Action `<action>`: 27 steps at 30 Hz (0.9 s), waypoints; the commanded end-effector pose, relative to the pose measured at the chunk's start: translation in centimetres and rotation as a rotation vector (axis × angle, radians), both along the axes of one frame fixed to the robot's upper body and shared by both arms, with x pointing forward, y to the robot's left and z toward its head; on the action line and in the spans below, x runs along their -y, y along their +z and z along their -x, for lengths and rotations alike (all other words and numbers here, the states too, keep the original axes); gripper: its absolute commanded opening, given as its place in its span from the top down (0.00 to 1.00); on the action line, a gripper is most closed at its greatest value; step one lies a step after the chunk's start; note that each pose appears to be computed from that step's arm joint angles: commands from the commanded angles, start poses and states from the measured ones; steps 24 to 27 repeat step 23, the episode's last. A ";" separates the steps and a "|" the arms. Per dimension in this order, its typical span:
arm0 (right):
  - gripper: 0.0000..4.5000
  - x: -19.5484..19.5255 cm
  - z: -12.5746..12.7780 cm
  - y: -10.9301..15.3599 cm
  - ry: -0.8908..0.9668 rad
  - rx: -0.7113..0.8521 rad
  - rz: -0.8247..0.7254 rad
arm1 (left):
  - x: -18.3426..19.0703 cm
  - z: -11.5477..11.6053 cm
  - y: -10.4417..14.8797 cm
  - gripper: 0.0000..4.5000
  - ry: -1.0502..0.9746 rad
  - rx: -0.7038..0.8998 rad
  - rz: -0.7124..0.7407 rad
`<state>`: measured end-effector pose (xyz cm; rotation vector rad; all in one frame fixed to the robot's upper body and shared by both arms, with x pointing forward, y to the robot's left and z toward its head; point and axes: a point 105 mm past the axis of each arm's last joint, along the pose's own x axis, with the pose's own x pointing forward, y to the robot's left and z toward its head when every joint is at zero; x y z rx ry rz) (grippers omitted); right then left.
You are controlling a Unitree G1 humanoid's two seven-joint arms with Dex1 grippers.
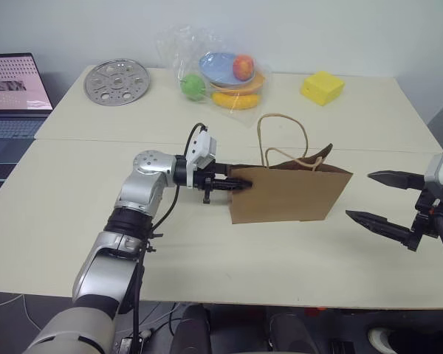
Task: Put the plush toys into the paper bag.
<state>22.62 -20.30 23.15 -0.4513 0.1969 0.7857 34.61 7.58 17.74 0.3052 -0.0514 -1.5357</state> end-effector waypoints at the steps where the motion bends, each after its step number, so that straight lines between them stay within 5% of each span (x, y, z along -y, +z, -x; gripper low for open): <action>1: 0.00 0.0 -0.4 1.2 0.015 0.056 0.008 | -1.1 0.9 1.3 0.42 0.015 0.080 -0.019; 7: 0.00 1.3 -0.9 2.5 0.040 0.062 0.038 | -5.7 2.6 2.0 0.01 0.193 0.095 -0.070; 18: 0.00 6.2 -1.7 4.9 0.101 -0.007 0.175 | -15.6 6.9 3.4 0.01 0.602 0.065 -0.315; 27: 0.00 5.8 -2.5 5.1 0.137 0.014 0.169 | -16.4 6.8 3.6 0.01 0.643 0.048 -0.266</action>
